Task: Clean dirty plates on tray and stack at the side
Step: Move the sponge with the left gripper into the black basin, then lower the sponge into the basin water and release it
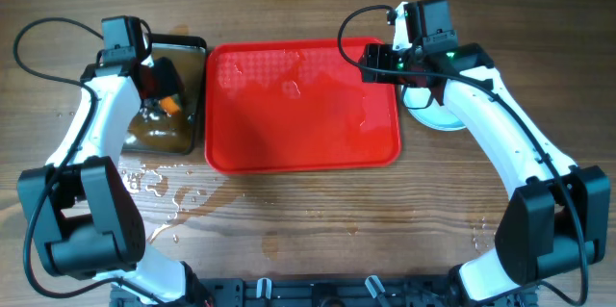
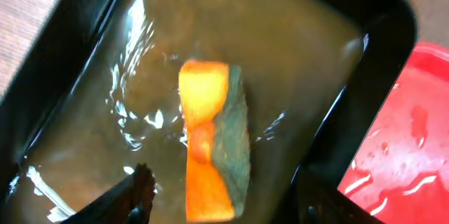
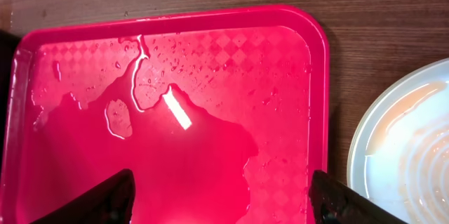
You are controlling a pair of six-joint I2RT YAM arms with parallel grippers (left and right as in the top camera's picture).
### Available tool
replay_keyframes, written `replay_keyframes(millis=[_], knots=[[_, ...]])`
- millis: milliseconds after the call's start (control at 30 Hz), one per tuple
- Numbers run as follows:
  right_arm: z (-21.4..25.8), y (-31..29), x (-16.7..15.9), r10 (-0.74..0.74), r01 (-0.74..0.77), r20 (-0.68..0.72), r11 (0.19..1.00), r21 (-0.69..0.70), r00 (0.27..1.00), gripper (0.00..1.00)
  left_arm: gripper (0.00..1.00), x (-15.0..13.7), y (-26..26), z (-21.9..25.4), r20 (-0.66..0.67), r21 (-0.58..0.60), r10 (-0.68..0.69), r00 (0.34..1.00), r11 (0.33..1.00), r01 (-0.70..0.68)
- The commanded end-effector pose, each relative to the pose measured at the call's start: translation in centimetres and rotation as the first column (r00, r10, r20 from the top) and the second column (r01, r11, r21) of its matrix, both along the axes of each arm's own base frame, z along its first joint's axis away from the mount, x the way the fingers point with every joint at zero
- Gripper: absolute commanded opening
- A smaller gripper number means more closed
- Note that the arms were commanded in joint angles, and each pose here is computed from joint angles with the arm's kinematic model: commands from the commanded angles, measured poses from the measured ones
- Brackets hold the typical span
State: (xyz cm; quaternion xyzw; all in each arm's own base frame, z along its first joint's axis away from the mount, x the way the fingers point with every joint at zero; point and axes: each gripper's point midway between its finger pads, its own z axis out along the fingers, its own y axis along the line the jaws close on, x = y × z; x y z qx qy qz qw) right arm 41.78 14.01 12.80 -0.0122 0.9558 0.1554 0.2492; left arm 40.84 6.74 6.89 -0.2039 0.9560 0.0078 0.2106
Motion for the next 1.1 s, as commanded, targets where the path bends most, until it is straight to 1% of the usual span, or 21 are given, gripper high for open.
replay_keyframes(millis=[0,100,167,200,233,267,300,333,367,433,467,667,767,967,1067], knots=[[0.2,-0.1,0.5,0.023,-0.023,0.021,0.999,-0.027,1.0,0.81,0.7,-0.2,0.4,3.6,0.034,0.023,0.003,0.999,1.0,-0.004],[1.3,0.3,0.3,0.047,-0.047,0.041,0.999,-0.001,0.998,0.81,0.75,-0.8,-0.3,7.5,0.086,0.02,-0.01,0.996,1.0,0.008],[2.4,0.4,0.2,0.048,-0.048,0.067,0.999,0.007,0.997,0.81,0.76,-1.4,-0.7,10.1,0.133,0.024,-0.02,0.991,1.0,0.017],[2.9,0.4,0.1,0.048,-0.049,0.078,0.999,0.01,0.996,0.81,0.75,-1.6,-0.9,11.4,0.162,0.028,-0.024,0.986,0.999,0.02],[3.5,0.4,0.1,0.048,-0.049,0.092,0.999,0.012,0.995,0.81,0.71,-1.9,-1.0,12.4,0.188,0.029,-0.023,0.982,0.999,0.018],[4.0,0.3,0.0,0.048,-0.049,0.104,0.999,0.015,0.993,0.81,0.62,-2.1,-1.2,13.3,0.213,0.025,-0.014,0.977,1.0,0.008],[4.4,0.3,0.0,0.047,-0.049,0.113,0.999,0.017,0.992,0.81,0.55,-2.2,-1.3,13.9,0.231,0.02,-0.006,0.973,1.0,0.001],[4.7,0.3,0.0,0.047,-0.049,0.119,0.999,0.018,0.992,0.81,0.36,-2.2,-1.3,14.3,0.242,0.022,-0.007,0.97,1.0,0.002],[4.7,0.3,-0.1,0.047,-0.049,0.119,0.999,0.019,0.992,0.81,0.21,-2.2,-1.3,14.3,0.243,0.022,-0.007,0.97,1.0,0.002],[4.5,0.3,-0.1,0.047,-0.05,0.115,0.999,0.018,0.992,0.82,0.07,-1.9,-1.3,13.7,0.234,0.02,-0.007,0.972,1.0,0.002],[4.4,0.3,-0.1,0.047,-0.049,0.111,0.999,0.017,0.993,0.82,0.04,-1.7,-1.3,13.2,0.222,0.015,-0.009,0.975,1.0,0.006],[4.3,0.2,-0.1,0.045,-0.047,0.11,0.999,0.012,0.993,0.82,0.04,-0.3,-1.5,7.1,0.083,-0.019,-0.015,0.996,1.0,0.017],[4.3,0.1,0.0,0.041,-0.042,0.112,0.999,0.005,0.993,0.82,0.04,0.1,-2.0,4.1,0.017,-0.057,-0.028,0.999,0.998,0.029],[4.3,0.0,0.0,0.041,-0.041,0.114,0.999,-0.002,0.993,0.83,0.04,0.0,-2.3,-0.5,-0.088,-0.083,-0.037,0.995,0.996,0.03],[4.3,0.0,0.0,0.044,-0.044,0.114,0.999,-0.004,0.992,0.82,0.04,-0.2,-2.3,-1.8,-0.121,-0.088,-0.038,0.992,0.996,0.027]])
